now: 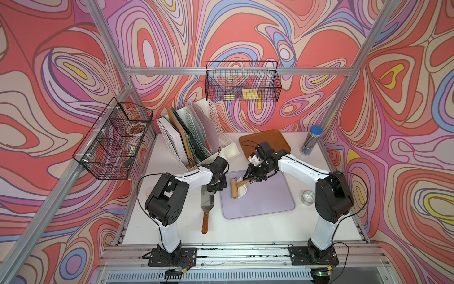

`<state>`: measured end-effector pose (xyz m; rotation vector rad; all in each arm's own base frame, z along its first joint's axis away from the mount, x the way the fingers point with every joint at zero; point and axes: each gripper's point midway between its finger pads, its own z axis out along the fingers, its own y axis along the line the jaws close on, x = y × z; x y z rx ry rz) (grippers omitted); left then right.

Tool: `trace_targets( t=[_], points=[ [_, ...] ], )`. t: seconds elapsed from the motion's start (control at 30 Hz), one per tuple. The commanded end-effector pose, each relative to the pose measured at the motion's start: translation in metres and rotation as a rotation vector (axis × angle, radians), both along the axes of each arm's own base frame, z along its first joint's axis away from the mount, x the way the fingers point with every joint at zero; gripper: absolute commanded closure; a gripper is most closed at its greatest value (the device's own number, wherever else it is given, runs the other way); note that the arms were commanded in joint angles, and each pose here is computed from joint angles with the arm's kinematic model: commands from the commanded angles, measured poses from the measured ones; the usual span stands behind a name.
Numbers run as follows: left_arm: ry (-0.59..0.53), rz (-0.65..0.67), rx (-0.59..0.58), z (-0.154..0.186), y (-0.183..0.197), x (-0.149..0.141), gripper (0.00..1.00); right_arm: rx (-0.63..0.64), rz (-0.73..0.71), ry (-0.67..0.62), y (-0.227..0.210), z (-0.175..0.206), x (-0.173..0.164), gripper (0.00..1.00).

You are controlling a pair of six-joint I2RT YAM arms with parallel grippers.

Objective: Roll out the dumpling wrappers from the dough
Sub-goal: Flatten out the dough on the work surface.

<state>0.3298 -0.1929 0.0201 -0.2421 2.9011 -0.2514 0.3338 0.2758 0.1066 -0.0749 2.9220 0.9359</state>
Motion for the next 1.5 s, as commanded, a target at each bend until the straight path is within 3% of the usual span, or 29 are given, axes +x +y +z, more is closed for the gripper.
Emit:
trace_targets(
  t=[0.0, 0.13, 0.33, 0.43, 0.6, 0.77, 0.93, 1.1, 1.27, 1.47],
  points=[
    [0.033, 0.008, 0.002, -0.011, 0.003, -0.010, 1.00, -0.141, -0.045, 0.044, -0.019, -0.037, -0.002, 1.00],
    [0.029, 0.009, 0.006, -0.010, 0.004, -0.010, 1.00, -0.109, -0.034, 0.016, -0.013, -0.032, 0.002, 1.00],
    [0.031, 0.008, 0.017, -0.011, 0.006, -0.011, 1.00, 0.221, 0.078, -0.083, 0.037, 0.036, 0.007, 1.00],
    [0.030, 0.009, 0.024, -0.011, 0.007, -0.011, 1.00, 0.327, 0.139, -0.129, 0.050, 0.073, 0.004, 1.00],
    [0.028, 0.011, 0.035, -0.011, 0.010, -0.012, 1.00, 0.231, 0.141, -0.186, 0.027, 0.094, -0.003, 1.00],
    [0.026, 0.009, 0.033, -0.011, 0.010, -0.012, 1.00, 0.129, 0.032, -0.151, -0.029, 0.083, -0.003, 1.00],
    [0.029, 0.008, 0.037, -0.012, 0.010, -0.012, 1.00, 0.115, 0.010, -0.100, -0.043, 0.064, -0.003, 1.00],
    [0.034, 0.007, 0.042, -0.013, 0.011, -0.012, 1.00, 0.071, -0.044, -0.016, -0.065, 0.025, -0.001, 1.00],
    [0.044, 0.001, 0.034, -0.015, 0.009, -0.015, 1.00, 0.031, -0.162, 0.109, -0.123, -0.019, -0.016, 1.00],
    [0.045, -0.001, 0.024, -0.016, 0.008, -0.015, 1.00, -0.057, -0.228, 0.157, -0.162, -0.051, -0.028, 1.00]
  ],
)
